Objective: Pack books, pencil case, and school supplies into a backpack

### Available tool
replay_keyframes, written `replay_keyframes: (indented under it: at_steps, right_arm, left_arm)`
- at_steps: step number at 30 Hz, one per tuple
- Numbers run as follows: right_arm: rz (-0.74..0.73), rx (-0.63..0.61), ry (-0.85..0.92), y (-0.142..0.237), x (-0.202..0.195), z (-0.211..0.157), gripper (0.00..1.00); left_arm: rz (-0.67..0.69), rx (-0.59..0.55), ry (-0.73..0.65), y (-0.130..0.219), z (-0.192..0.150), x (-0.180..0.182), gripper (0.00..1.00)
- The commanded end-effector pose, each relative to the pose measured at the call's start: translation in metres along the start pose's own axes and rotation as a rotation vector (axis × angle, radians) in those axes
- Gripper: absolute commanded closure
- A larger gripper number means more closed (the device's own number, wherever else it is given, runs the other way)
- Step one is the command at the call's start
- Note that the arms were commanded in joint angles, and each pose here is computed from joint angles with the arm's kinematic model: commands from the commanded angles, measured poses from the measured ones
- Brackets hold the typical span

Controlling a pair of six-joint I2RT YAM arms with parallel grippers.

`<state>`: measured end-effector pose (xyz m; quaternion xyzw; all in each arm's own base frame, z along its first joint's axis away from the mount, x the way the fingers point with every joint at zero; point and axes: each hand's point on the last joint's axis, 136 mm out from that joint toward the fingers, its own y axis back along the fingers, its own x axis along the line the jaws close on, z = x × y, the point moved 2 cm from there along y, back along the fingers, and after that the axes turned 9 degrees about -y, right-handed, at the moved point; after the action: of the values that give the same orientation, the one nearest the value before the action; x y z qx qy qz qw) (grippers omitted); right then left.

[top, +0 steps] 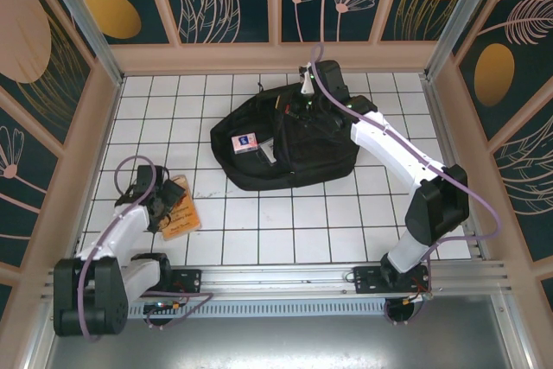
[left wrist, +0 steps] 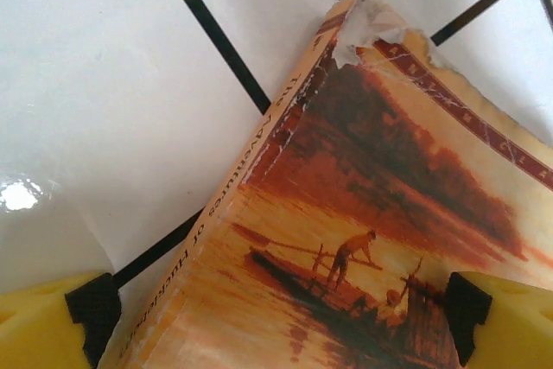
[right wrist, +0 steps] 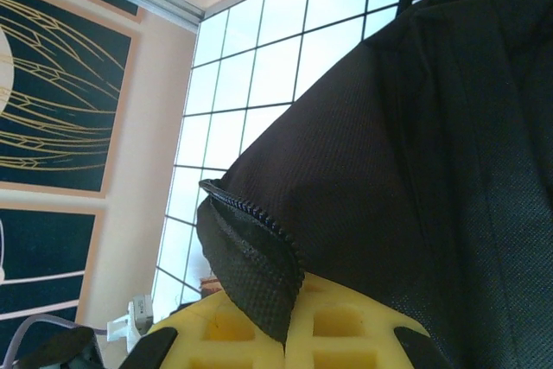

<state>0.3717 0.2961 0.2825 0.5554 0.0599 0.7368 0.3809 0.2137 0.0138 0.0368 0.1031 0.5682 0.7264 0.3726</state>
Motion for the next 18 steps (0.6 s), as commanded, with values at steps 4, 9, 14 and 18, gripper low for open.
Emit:
replay_keyframes:
  at_steps: [4, 9, 14, 18]
  right_arm:
    - [0.063, -0.002, 0.017, 0.002, 0.017, 0.009, 1.0]
    - [0.061, 0.009, 0.001, -0.003, 0.015, 0.005, 1.0]
    - [0.039, 0.029, 0.002, -0.005, 0.01, -0.002, 1.0]
    - [0.017, 0.049, 0.01, -0.006, 0.004, -0.009, 1.0]
  left_arm:
    - [-0.514, 0.181, -0.017, 0.009, -0.032, -0.083, 0.01]
    - [-0.595, 0.254, -0.12, 0.019, -0.048, -0.134, 0.02]
    - [-0.649, 0.286, -0.101, 0.024, -0.052, -0.15, 0.01]
    - [-0.722, 0.249, -0.106, 0.04, -0.048, -0.154, 0.02]
